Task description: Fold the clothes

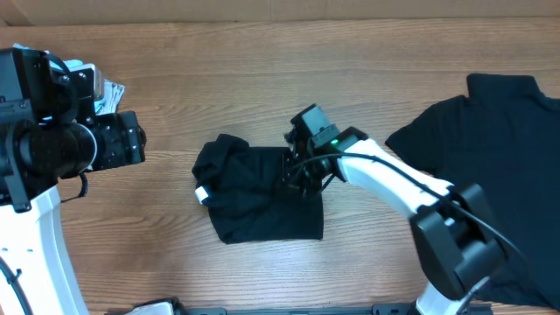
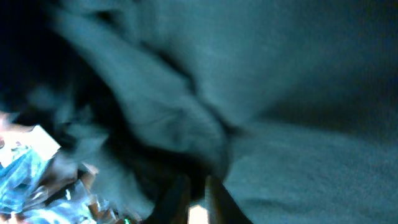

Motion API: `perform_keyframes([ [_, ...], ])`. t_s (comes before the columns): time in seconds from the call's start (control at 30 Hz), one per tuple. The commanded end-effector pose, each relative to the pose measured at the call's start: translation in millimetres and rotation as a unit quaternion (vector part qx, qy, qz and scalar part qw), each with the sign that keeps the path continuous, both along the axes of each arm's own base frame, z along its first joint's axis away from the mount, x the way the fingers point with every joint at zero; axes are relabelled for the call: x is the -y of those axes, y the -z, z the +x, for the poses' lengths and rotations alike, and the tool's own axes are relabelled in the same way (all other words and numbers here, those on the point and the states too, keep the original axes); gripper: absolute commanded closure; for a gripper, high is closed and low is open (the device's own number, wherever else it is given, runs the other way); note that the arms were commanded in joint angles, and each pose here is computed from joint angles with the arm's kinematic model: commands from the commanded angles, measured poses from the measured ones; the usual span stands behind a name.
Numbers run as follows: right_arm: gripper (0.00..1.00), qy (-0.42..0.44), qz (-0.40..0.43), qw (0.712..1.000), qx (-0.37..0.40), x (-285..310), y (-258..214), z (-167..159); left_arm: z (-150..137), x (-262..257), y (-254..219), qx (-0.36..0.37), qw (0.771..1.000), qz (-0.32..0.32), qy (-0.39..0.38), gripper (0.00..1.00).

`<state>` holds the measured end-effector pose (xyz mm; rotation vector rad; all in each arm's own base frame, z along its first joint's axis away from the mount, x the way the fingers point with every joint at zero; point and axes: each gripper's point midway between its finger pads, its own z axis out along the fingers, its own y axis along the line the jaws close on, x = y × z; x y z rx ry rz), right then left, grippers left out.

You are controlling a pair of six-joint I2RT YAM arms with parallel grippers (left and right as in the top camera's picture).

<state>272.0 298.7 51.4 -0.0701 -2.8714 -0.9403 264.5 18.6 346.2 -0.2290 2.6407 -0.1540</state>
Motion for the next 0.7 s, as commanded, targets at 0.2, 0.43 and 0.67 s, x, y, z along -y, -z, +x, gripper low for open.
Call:
perform_keyframes([
  [0.2,0.96,-0.095,0.178,0.978,0.050,-104.9,-12.1,-18.9,3.3,2.0,2.2,-0.003,1.000,-0.001,0.013,0.21],
  [0.43,0.96,-0.262,0.262,0.912,0.173,-169.3,-57.8,-75.5,3.3,2.0,2.2,-0.003,1.000,-0.001,0.013,0.21],
  [0.67,0.71,-0.191,0.156,0.949,0.195,-126.8,-61.5,-24.2,3.3,1.9,2.3,-0.003,1.000,-0.001,0.013,0.21],
])
